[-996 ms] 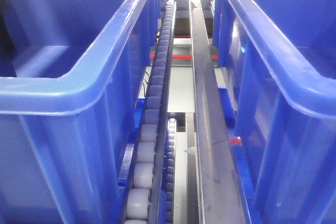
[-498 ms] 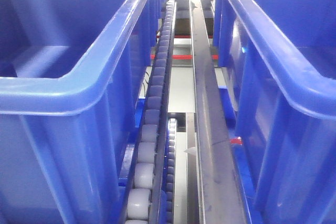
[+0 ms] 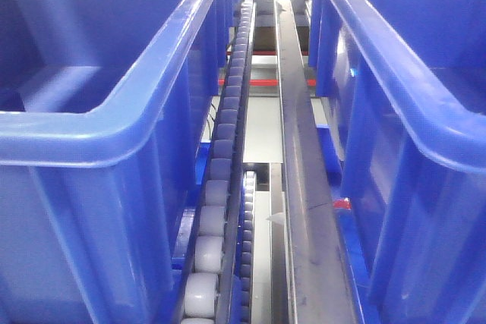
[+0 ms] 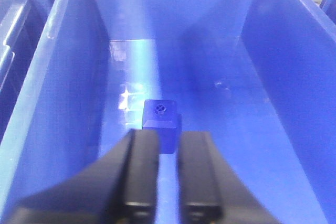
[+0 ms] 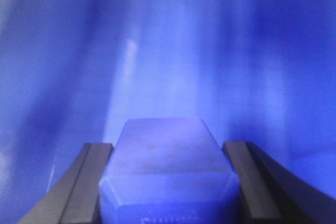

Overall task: Pick and sort blue part to right shelf
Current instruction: 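Lower the right gripper's part into its bin and open the right gripper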

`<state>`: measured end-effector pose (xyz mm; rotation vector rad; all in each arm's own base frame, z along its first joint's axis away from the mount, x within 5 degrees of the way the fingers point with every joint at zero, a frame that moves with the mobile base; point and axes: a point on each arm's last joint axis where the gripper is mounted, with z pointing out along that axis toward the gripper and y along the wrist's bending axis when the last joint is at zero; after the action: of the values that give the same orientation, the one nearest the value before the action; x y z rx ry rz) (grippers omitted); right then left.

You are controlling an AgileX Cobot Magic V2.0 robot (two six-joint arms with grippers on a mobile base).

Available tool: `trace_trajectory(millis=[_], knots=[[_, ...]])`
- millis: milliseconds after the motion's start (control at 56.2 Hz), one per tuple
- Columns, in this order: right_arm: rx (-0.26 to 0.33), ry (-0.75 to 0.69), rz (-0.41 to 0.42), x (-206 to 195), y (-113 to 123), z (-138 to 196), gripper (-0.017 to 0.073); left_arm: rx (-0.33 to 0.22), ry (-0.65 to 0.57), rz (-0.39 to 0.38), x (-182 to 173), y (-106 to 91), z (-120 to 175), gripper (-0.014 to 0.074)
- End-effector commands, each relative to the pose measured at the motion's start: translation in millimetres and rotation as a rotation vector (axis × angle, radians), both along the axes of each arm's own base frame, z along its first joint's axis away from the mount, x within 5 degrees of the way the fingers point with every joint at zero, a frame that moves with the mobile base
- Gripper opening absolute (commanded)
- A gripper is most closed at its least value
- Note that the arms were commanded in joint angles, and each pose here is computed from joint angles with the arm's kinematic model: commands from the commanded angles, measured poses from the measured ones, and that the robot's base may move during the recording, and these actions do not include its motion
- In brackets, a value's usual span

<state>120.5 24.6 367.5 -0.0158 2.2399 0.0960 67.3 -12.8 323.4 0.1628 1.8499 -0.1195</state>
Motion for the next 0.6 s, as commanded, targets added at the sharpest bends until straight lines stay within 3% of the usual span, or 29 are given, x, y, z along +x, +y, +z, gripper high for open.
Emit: trace_trajectory(millis=[0, 196, 302, 587], knots=[[-0.03, -0.005, -0.003, 36.4, 11.3, 16.0, 0.0187, -0.027, -0.092, 0.007, 0.7, 0.2, 14.8, 0.0124], [-0.092, 0.198, -0.039, 99.9, 25.9, -13.7, 0.0187, -0.026, -0.089, 0.006, 0.6, 0.2, 14.5, 0.0124], [-0.089, 0.295, -0.064, 125.3, 21.4, -37.4, 0.0187, -0.025, -0.084, 0.006, 0.5, 0.2, 14.1, 0.0124], [-0.091, 0.387, -0.013, 163.0, 12.9, -76.9, 0.0202, -0.024, -0.05, 0.002, -0.2, -0.2, 11.1, 0.0124]])
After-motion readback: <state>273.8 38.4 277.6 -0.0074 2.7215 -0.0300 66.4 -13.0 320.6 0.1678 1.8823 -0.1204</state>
